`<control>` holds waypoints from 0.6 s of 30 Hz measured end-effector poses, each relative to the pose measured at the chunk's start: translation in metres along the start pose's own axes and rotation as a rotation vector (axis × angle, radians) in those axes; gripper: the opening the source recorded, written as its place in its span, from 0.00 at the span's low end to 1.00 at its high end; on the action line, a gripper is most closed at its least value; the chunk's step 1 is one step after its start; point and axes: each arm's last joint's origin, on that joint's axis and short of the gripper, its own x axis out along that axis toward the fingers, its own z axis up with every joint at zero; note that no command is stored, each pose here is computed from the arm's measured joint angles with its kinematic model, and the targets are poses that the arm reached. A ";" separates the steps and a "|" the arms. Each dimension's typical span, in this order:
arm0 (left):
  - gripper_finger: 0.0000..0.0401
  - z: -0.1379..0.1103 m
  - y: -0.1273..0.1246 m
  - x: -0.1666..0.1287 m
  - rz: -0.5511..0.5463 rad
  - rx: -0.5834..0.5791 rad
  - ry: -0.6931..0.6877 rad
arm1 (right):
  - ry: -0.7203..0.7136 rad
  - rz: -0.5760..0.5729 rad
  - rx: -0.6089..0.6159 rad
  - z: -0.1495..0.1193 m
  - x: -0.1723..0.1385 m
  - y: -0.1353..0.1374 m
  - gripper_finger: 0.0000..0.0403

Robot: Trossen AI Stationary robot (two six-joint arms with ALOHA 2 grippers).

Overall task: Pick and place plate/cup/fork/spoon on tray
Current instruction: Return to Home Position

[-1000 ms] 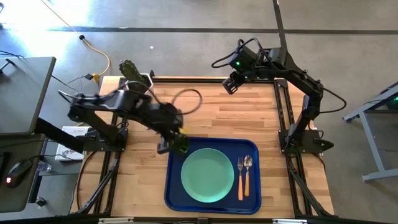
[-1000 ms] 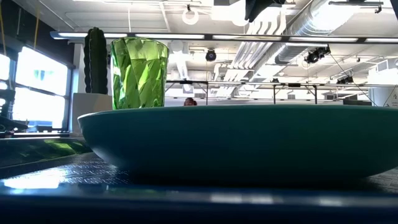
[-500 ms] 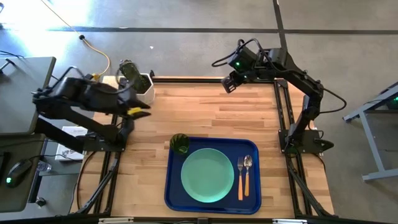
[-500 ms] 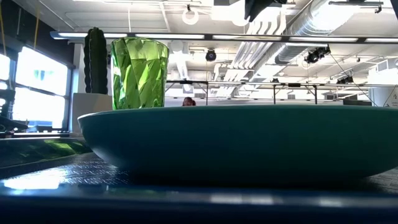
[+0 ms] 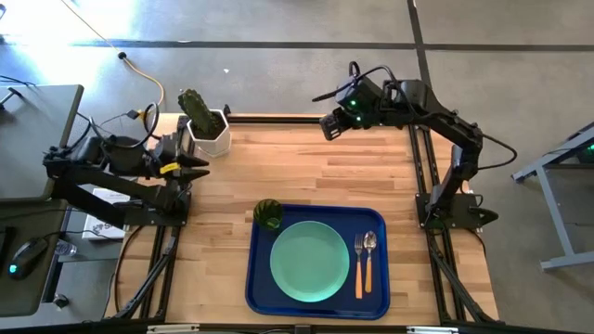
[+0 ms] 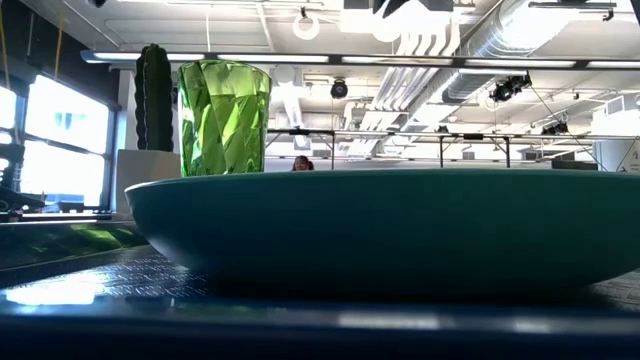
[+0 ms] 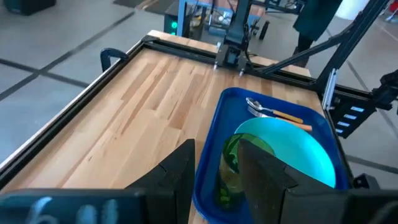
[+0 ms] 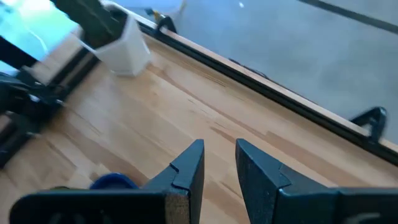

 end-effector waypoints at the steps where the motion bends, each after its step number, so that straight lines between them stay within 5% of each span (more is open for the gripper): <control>1: 0.28 -0.006 0.001 0.001 -0.003 0.004 -0.011 | -0.011 0.012 0.002 0.000 -0.001 0.003 0.21; 18: 0.28 -0.088 0.013 0.033 -0.102 -0.029 -0.100 | -0.062 0.117 -0.015 -0.023 -0.001 0.053 0.21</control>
